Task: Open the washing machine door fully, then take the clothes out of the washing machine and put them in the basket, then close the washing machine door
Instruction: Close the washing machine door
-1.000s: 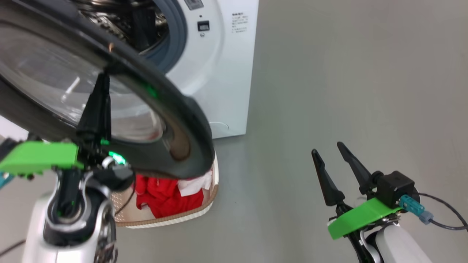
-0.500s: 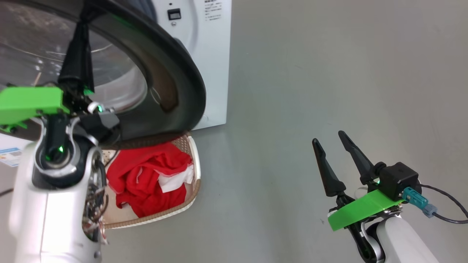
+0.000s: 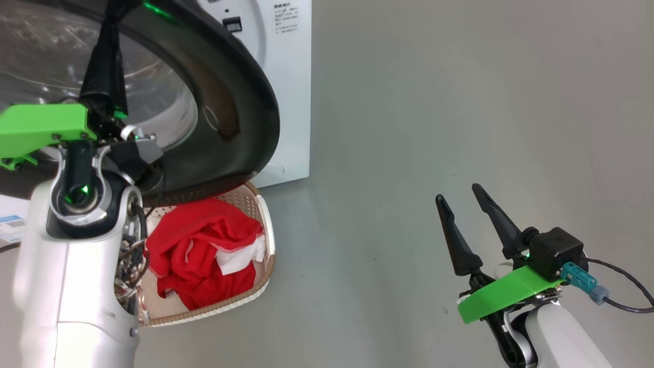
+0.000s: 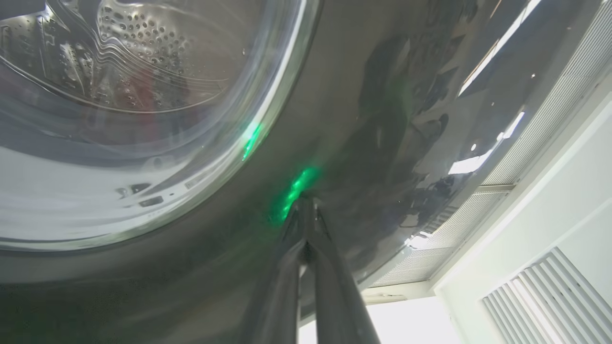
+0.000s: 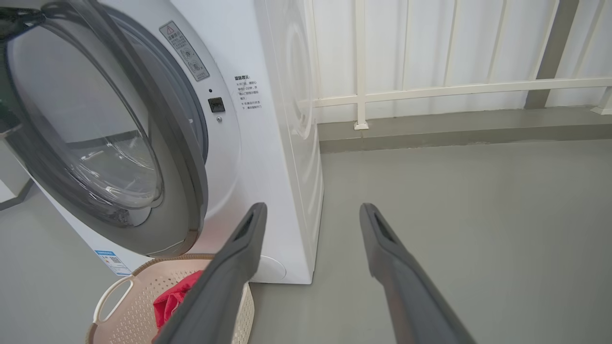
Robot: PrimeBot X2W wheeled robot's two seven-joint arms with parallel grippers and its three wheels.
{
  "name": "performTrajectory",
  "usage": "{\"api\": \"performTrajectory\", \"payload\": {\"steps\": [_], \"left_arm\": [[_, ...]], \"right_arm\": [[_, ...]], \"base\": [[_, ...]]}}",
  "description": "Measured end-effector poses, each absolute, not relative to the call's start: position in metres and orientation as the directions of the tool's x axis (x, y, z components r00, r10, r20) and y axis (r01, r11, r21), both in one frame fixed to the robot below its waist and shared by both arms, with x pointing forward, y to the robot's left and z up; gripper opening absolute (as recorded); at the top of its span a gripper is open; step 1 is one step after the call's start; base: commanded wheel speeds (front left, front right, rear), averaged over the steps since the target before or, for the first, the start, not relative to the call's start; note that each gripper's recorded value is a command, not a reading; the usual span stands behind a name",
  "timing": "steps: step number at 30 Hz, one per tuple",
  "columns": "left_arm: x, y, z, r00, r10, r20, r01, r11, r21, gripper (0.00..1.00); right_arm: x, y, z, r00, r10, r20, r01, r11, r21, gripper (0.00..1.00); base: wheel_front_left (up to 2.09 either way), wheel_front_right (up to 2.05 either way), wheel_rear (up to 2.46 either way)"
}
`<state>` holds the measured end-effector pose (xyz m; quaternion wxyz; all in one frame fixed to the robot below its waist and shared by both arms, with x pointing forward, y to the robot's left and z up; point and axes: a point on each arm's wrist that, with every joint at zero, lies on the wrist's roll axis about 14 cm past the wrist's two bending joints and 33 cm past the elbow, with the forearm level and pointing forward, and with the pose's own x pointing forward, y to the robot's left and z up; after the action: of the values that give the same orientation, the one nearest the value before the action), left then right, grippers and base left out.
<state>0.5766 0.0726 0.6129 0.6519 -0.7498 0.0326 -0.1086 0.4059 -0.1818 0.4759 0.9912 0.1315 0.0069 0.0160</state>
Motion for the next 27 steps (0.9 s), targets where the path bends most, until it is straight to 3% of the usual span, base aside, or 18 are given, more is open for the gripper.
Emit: {"api": "performTrajectory", "payload": {"steps": [3,4,5,6,7,8,17,23,27], "left_arm": [[0.574,0.077,0.619,0.975,-0.174,0.140,0.118,-0.129,-0.985,0.00],[0.573,0.080,0.622,0.975,-0.165,0.148,0.130,-0.114,-0.985,0.11],[0.572,0.084,0.624,0.975,-0.156,0.158,0.143,-0.103,-0.984,0.40],[0.570,0.087,0.626,0.976,-0.149,0.161,0.148,-0.094,-0.984,0.40],[0.567,0.089,0.626,0.976,-0.145,0.163,0.151,-0.090,-0.984,0.75],[0.564,0.092,0.625,0.977,-0.141,0.161,0.150,-0.088,-0.985,1.00],[0.514,0.135,0.597,0.986,-0.088,0.141,0.147,0.069,-0.987,1.00],[0.475,0.171,0.573,0.993,-0.014,0.120,0.118,0.320,-0.940,1.00],[0.449,0.184,0.575,0.981,-0.005,0.193,0.173,0.469,-0.866,1.00]], "right_arm": [[0.405,-0.180,0.480,0.999,0.039,0.001,-0.038,0.965,0.261,1.00],[0.405,-0.179,0.481,0.999,0.041,0.004,-0.040,0.964,0.261,1.00],[0.405,-0.179,0.482,0.999,0.042,0.007,-0.043,0.964,0.262,1.00],[0.405,-0.178,0.483,0.999,0.044,0.010,-0.045,0.964,0.262,1.00],[0.404,-0.178,0.485,0.999,0.046,0.014,-0.048,0.964,0.262,1.00],[0.404,-0.177,0.486,0.999,0.047,0.018,-0.050,0.964,0.262,1.00],[0.390,-0.172,0.495,0.998,0.057,0.039,-0.065,0.959,0.275,1.00],[0.384,-0.166,0.504,0.995,0.072,0.066,-0.087,0.955,0.283,1.00],[0.383,-0.162,0.512,0.993,0.083,0.089,-0.105,0.954,0.282,1.00]], "base": [[0.00,0.00,0.00],[0.00,0.00,0.00],[0.00,0.00,0.00],[0.00,0.00,0.00],[0.00,0.00,0.00],[0.00,0.00,0.00],[0.00,0.00,0.00],[0.00,0.00,0.00],[0.00,0.00,0.00]]}}
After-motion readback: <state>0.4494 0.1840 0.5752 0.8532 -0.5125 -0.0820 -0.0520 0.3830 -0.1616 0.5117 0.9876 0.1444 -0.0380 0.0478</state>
